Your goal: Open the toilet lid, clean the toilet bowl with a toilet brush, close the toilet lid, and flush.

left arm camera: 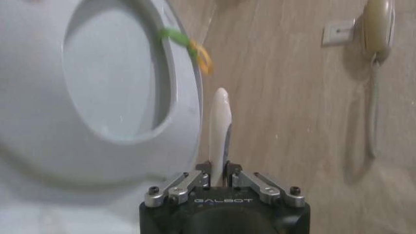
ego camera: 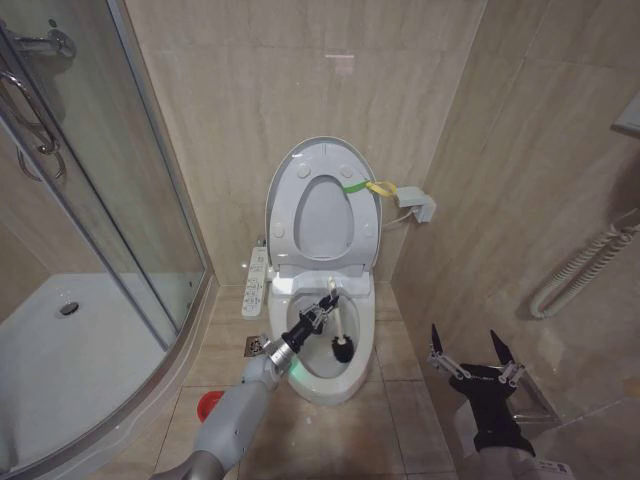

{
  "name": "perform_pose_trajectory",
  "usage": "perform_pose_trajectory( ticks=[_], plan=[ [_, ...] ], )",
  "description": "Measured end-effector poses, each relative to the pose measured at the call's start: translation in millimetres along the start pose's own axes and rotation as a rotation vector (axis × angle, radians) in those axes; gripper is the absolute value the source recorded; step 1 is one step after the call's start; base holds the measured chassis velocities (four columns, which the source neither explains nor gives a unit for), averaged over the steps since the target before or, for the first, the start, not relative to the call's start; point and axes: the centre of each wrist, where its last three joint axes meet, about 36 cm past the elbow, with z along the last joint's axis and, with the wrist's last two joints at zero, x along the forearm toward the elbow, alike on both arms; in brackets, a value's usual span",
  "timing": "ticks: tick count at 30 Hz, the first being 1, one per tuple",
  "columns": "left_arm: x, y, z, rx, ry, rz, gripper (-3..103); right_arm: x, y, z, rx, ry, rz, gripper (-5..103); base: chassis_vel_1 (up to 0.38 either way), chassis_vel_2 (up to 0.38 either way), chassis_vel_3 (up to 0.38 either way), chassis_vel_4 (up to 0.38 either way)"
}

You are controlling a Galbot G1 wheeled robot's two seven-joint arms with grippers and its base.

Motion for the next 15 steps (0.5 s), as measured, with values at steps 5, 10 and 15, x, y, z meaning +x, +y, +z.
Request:
perform_pose_trajectory(
  ticks=[5,10,15],
  plan=[
    [32.9,-10.5,33.3,0.053,0.096,-0.031,15,0.0,0.0,0.0,0.0,0.0,0.0,100,0.0,0.0,0.0,0.0],
    [52.5,-9.0,37.1,0.056,0.131,-0.047,20,0.0,0.0,0.0,0.0,0.0,0.0,100,0.0,0.0,0.0,0.0],
    [13.5,2.8,4.6,0.021,0.015,-0.035,17,0.0,0.0,0.0,0.0,0.0,0.0,100,0.0,0.0,0.0,0.0]
  ],
)
